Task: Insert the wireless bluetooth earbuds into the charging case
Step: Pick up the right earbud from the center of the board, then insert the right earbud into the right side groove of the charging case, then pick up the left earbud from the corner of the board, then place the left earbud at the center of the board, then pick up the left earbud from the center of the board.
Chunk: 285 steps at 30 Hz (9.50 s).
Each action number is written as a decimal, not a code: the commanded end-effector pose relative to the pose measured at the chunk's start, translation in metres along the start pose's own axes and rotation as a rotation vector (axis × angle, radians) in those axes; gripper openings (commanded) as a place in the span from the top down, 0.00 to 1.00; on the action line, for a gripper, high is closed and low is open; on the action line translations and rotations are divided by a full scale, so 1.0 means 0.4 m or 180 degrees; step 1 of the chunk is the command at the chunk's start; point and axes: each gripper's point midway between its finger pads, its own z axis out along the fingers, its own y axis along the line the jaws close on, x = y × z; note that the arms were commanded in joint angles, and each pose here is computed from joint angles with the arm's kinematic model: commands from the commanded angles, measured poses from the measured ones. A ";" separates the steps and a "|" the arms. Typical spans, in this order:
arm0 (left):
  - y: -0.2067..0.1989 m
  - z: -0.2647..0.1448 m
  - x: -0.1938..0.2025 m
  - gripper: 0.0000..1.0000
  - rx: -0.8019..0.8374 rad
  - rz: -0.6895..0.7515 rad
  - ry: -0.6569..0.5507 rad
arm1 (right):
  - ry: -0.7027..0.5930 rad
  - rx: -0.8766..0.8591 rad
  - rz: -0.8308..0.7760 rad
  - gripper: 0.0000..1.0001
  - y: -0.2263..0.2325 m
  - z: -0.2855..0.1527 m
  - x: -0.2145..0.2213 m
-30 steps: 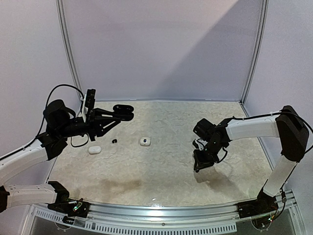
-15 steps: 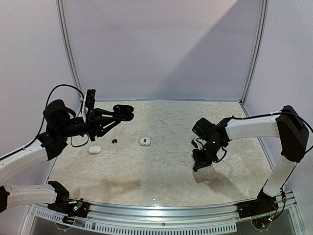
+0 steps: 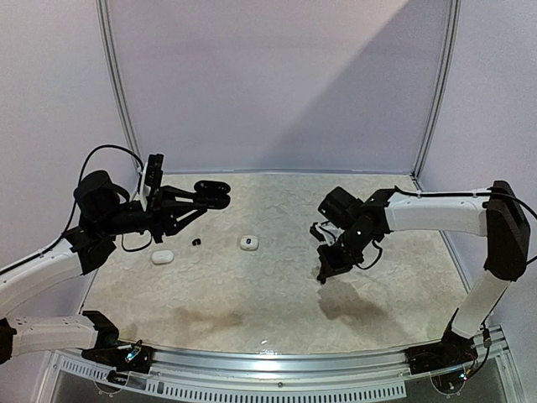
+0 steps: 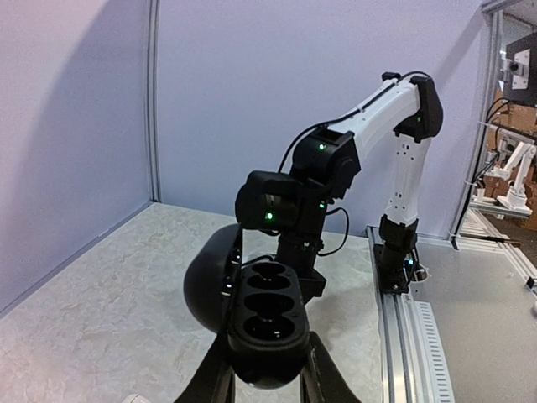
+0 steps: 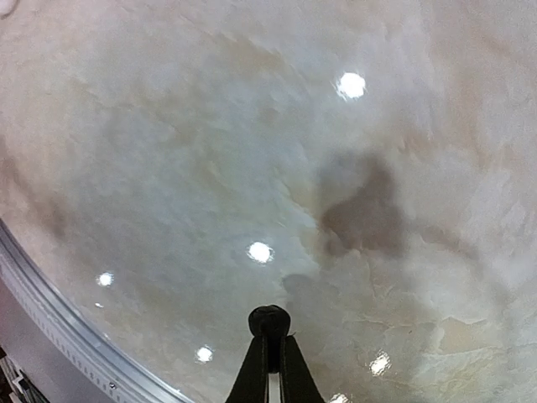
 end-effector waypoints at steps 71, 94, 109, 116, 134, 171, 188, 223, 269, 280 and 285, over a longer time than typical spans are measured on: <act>-0.092 0.005 -0.028 1.00 0.0777 0.0642 -0.0060 | -0.2089 -0.0023 -0.4566 0.83 0.667 -0.468 -0.180; 0.012 -0.007 -0.014 1.00 -0.0043 -0.0067 -0.0097 | -0.3248 -0.0674 -0.3946 0.51 0.723 -0.707 -0.188; 0.277 -0.208 -0.042 1.00 -0.2198 -0.0373 -0.0216 | -0.3023 -0.0696 -0.2152 0.06 0.620 -0.421 -0.484; 0.313 -0.312 -0.068 1.00 -0.2665 -0.0205 -0.0313 | -0.2913 -0.0866 -0.1469 0.02 0.687 -0.141 -0.617; 0.295 -0.292 -0.022 1.00 -0.2412 -0.0422 -0.0315 | -0.3242 -0.0416 -0.1138 0.17 0.643 0.305 -0.679; 0.331 -0.299 0.031 1.00 -0.2490 -0.0652 -0.0168 | -0.2955 -0.0192 -0.1597 0.68 0.593 0.474 -0.641; 0.339 -0.306 0.034 1.00 -0.2513 -0.0672 -0.0168 | -0.2921 -0.0321 -0.1926 0.91 0.616 0.453 -0.617; 0.322 -0.280 0.021 1.00 -0.2263 -0.0519 -0.0171 | -0.1567 -0.0220 -0.2182 0.96 0.362 0.191 -0.063; 0.291 -0.247 0.019 1.00 -0.1903 -0.0466 -0.0125 | -0.0558 -0.0333 -0.2580 0.63 0.354 0.123 -0.065; 0.270 -0.233 0.018 1.00 -0.1716 -0.0491 -0.0141 | -0.0158 -0.0407 -0.2754 0.73 0.318 0.191 -0.031; 0.271 -0.233 0.018 1.00 -0.1718 -0.0490 -0.0142 | -0.0064 -0.0375 -0.2718 0.76 0.300 0.217 -0.014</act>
